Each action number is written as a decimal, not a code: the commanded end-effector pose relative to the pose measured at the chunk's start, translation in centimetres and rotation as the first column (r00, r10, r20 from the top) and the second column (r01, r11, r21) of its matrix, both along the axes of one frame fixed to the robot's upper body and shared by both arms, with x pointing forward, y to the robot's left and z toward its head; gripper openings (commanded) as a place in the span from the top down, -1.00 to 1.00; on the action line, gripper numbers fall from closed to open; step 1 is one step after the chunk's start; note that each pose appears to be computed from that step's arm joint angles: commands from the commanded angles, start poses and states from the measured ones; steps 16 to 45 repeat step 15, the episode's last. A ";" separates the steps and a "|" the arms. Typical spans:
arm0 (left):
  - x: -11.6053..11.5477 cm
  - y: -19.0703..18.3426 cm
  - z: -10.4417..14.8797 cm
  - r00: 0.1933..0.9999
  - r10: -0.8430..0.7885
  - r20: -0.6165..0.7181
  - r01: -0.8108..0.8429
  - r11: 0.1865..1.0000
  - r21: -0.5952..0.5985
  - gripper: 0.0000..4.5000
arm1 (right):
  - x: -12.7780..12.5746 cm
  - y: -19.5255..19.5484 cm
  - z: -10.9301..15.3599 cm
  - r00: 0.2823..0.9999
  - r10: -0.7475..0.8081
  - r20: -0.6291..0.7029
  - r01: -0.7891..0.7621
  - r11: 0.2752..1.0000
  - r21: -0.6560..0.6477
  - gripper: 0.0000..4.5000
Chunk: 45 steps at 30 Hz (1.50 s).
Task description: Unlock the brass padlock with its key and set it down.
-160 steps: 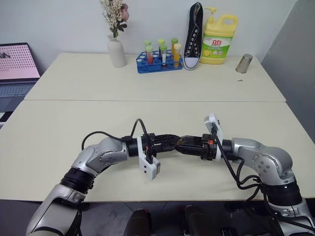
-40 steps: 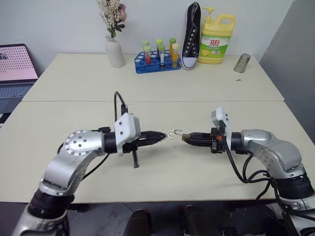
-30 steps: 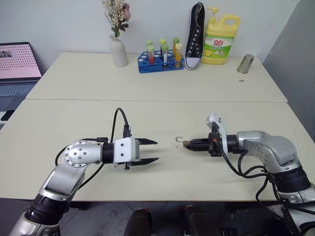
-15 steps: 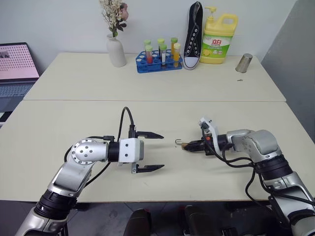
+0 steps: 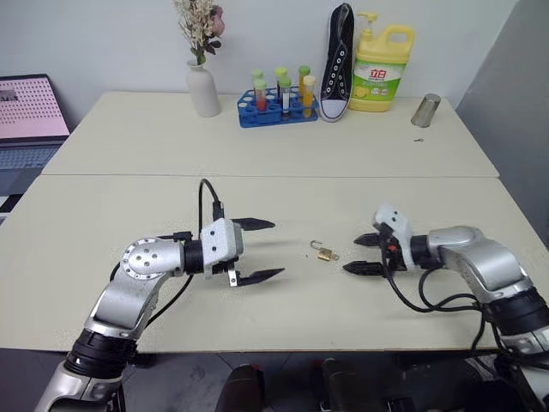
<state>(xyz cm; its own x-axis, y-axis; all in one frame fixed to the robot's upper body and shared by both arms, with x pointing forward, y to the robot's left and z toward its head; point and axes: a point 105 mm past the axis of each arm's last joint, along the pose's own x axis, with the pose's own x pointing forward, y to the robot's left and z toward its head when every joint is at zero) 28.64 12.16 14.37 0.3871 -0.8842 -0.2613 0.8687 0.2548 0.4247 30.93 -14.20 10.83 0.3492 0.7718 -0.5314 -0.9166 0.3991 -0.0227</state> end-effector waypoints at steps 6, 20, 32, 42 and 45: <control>-1.6 0.7 0.2 1.000 -0.014 -0.026 0.015 0.999 0.049 -1.00 | -2.3 -0.5 3.1 0.977 0.134 0.164 -0.130 0.991 -0.040 -0.98; -2.5 0.4 -0.2 0.996 -0.050 -0.079 0.052 0.998 0.031 -1.00 | -1.7 -0.9 3.6 0.977 0.066 0.204 -0.068 0.998 0.004 -0.98; -2.5 0.4 -0.2 0.996 -0.050 -0.079 0.052 0.998 0.031 -1.00 | -1.7 -0.9 3.6 0.977 0.066 0.204 -0.068 0.998 0.004 -0.98; -2.5 0.4 -0.2 0.996 -0.050 -0.079 0.052 0.998 0.031 -1.00 | -1.7 -0.9 3.6 0.977 0.066 0.204 -0.068 0.998 0.004 -0.98; -2.5 0.4 -0.2 0.996 -0.050 -0.079 0.052 0.998 0.031 -1.00 | -1.7 -0.9 3.6 0.977 0.066 0.204 -0.068 0.998 0.004 -0.98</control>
